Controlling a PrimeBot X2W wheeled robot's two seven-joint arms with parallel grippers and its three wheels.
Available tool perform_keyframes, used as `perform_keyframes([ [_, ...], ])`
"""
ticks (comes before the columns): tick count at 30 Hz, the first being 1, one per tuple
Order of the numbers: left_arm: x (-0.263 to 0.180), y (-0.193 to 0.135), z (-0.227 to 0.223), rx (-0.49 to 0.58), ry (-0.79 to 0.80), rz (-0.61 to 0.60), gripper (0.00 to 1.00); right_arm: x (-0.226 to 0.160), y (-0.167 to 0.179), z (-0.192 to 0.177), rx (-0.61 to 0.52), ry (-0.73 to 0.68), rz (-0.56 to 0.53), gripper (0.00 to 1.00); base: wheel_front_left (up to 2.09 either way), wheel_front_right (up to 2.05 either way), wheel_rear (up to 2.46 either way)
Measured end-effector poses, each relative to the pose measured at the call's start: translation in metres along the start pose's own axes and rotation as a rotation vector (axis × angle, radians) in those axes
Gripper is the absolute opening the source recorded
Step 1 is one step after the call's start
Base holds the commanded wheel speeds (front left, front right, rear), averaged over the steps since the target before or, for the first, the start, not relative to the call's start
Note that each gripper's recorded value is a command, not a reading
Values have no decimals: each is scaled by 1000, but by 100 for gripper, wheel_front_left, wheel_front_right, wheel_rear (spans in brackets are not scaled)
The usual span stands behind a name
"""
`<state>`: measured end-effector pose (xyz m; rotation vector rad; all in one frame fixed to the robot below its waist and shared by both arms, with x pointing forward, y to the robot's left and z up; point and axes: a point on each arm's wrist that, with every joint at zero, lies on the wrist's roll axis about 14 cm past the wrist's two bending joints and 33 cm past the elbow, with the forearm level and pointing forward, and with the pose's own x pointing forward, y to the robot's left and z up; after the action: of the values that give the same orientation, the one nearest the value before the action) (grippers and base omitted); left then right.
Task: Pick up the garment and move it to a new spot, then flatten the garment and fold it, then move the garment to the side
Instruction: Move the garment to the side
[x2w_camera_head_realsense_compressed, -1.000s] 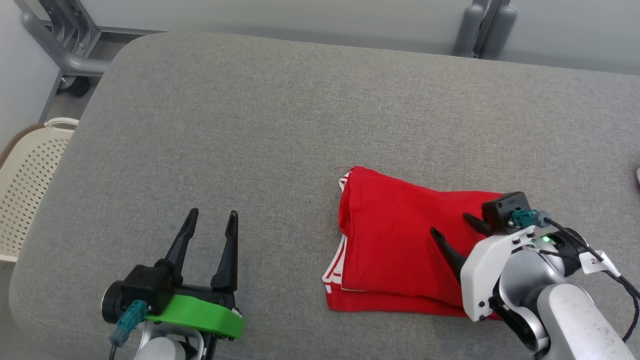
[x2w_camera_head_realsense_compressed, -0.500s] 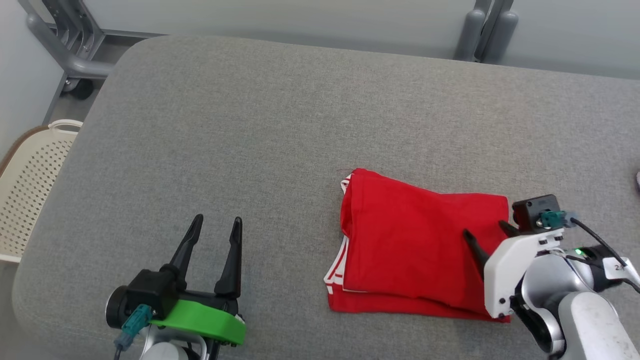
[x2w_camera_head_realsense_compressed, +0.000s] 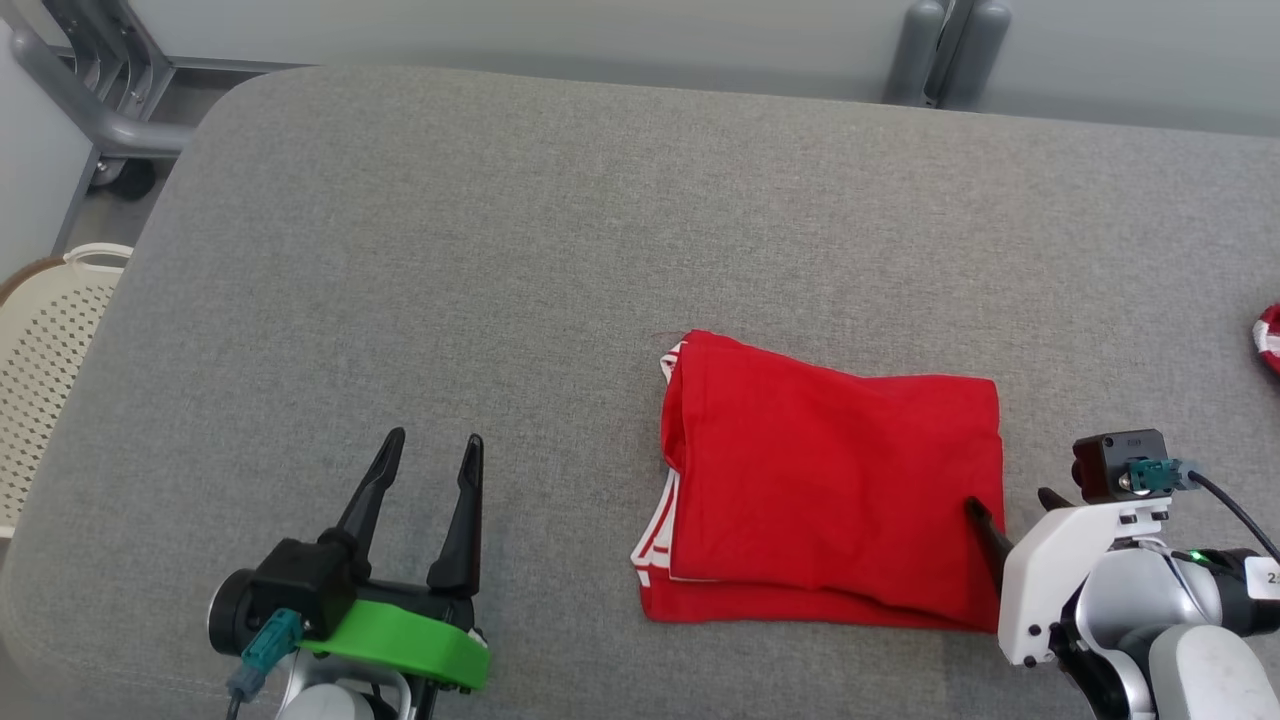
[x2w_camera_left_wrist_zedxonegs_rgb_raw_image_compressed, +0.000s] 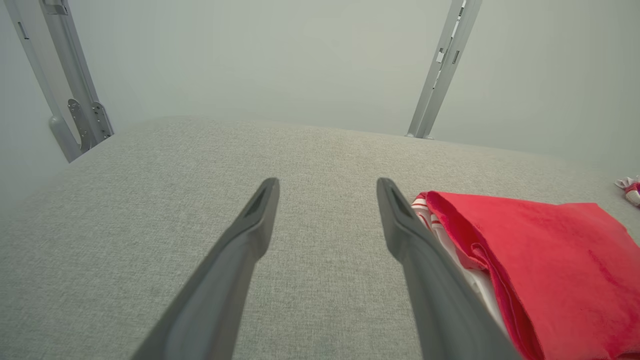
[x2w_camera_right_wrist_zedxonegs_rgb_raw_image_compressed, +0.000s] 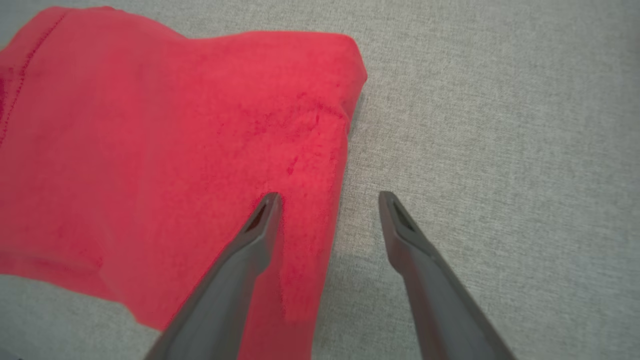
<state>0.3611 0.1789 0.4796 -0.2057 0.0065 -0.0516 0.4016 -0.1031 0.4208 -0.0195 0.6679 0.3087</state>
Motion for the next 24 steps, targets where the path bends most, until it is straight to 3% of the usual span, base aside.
perform_keyframes([
  [12,8,3,-6,4,19,6,100,31,9,-23,100,121,64,100,0,0,0],
  [13,7,4,-6,5,21,9,100,32,8,-24,108,128,66,87,0,0,0],
  [15,8,5,-7,5,22,13,100,36,9,-25,121,139,71,0,0,0,0],
  [24,10,10,-3,15,9,25,100,38,8,-20,105,125,63,0,0,0,0],
])
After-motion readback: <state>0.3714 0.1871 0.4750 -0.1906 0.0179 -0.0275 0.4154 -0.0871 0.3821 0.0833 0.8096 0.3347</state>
